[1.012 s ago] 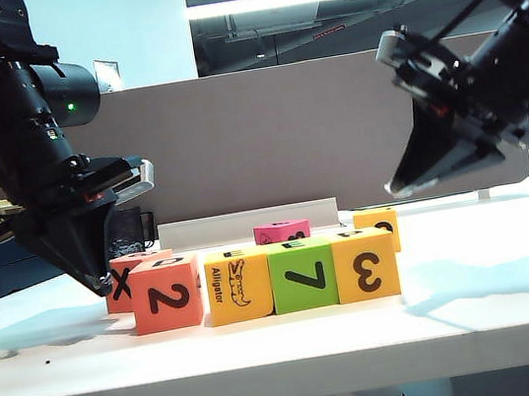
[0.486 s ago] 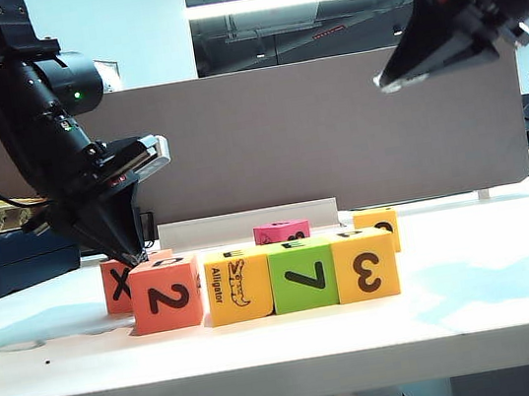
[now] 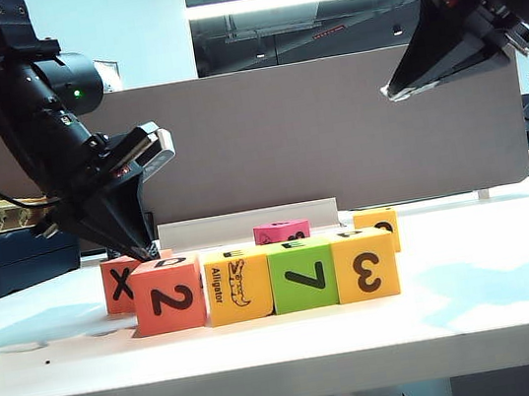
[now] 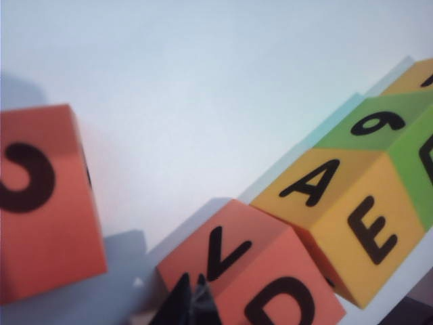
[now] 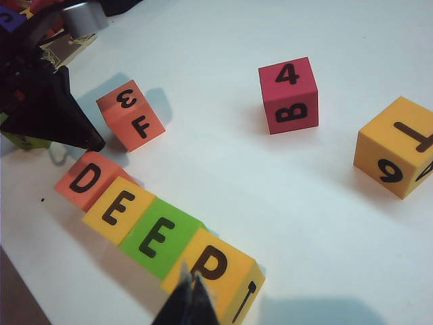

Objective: Select the appropriate blocks from the scattered letter blocks on the table and arrange them in a row to spell out "DEEP".

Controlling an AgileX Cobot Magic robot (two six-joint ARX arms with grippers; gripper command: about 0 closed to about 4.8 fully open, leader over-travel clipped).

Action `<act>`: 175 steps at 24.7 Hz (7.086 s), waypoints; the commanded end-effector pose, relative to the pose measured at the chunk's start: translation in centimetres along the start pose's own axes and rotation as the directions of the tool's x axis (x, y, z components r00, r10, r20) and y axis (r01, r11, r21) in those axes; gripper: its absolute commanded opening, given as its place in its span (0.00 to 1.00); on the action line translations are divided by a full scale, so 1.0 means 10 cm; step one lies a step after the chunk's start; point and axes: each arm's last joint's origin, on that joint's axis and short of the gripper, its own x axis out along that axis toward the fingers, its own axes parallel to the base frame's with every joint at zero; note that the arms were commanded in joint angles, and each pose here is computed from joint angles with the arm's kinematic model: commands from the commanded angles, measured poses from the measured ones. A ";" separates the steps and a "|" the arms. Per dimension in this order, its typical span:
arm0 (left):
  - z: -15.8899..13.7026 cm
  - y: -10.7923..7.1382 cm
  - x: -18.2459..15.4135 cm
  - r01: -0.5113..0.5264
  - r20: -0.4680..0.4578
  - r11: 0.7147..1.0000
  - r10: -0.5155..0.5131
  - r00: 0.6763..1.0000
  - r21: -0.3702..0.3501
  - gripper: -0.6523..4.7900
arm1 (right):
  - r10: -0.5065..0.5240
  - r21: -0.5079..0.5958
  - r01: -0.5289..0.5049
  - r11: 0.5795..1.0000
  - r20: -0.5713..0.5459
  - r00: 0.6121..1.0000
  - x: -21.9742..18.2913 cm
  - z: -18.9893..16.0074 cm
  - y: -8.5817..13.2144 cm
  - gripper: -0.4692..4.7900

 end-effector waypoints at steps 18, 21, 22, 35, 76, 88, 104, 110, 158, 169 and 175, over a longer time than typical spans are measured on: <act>0.07 0.04 -0.04 -0.167 0.053 0.984 0.171 0.984 -0.067 0.11 | 0.005 -0.008 -0.005 1.000 0.016 1.000 -0.01 0.03 0.01 0.09; 0.00 0.06 -0.04 -0.258 -0.022 0.960 0.258 0.966 -0.109 0.11 | 0.005 -0.005 -0.005 1.000 0.010 1.000 -0.01 0.02 0.01 0.09; -0.07 0.06 -0.04 -0.274 -0.097 0.954 0.263 0.960 -0.122 0.11 | 0.006 0.001 -0.006 1.000 -0.001 1.000 -0.01 0.01 0.01 0.09; -0.22 0.00 -0.05 -0.155 -0.234 0.977 0.118 0.965 -0.145 0.11 | 0.189 0.158 -0.159 0.975 -0.201 0.961 -0.04 -0.22 0.08 0.09; -0.25 -0.18 -0.40 -0.140 -0.161 0.984 0.122 0.979 -0.109 0.11 | 0.160 0.116 -0.141 0.983 -0.175 0.971 -0.16 0.17 0.14 0.09; -0.19 -0.77 -1.61 -0.154 0.107 0.988 0.155 0.982 -0.023 0.11 | 0.155 0.056 -0.151 0.987 -0.097 0.983 -0.42 0.72 0.28 0.09; -0.16 -0.85 -1.78 -0.162 0.192 0.987 0.159 0.969 0.003 0.11 | 0.084 0.052 -0.078 0.996 -0.106 0.991 -0.46 0.77 0.28 0.09; -0.14 -0.85 -1.78 -0.164 0.214 0.986 0.158 0.964 0.010 0.11 | 0.043 0.055 -0.037 0.998 -0.120 0.992 -0.46 0.76 0.27 0.09; -0.14 -0.85 -1.78 -0.162 0.216 0.987 0.156 0.964 0.011 0.11 | -0.301 0.012 0.301 0.954 -0.035 0.953 -0.78 0.81 0.21 0.09; -0.14 -0.85 -1.78 -0.162 0.216 0.987 0.156 0.964 0.011 0.11 | -0.446 0.054 0.443 0.895 0.118 0.887 -1.09 0.50 0.06 0.09; -0.13 -0.85 -1.78 -0.163 0.220 0.987 0.156 0.963 0.012 0.11 | -0.562 0.087 0.556 0.827 0.136 0.816 -1.13 0.05 0.00 0.09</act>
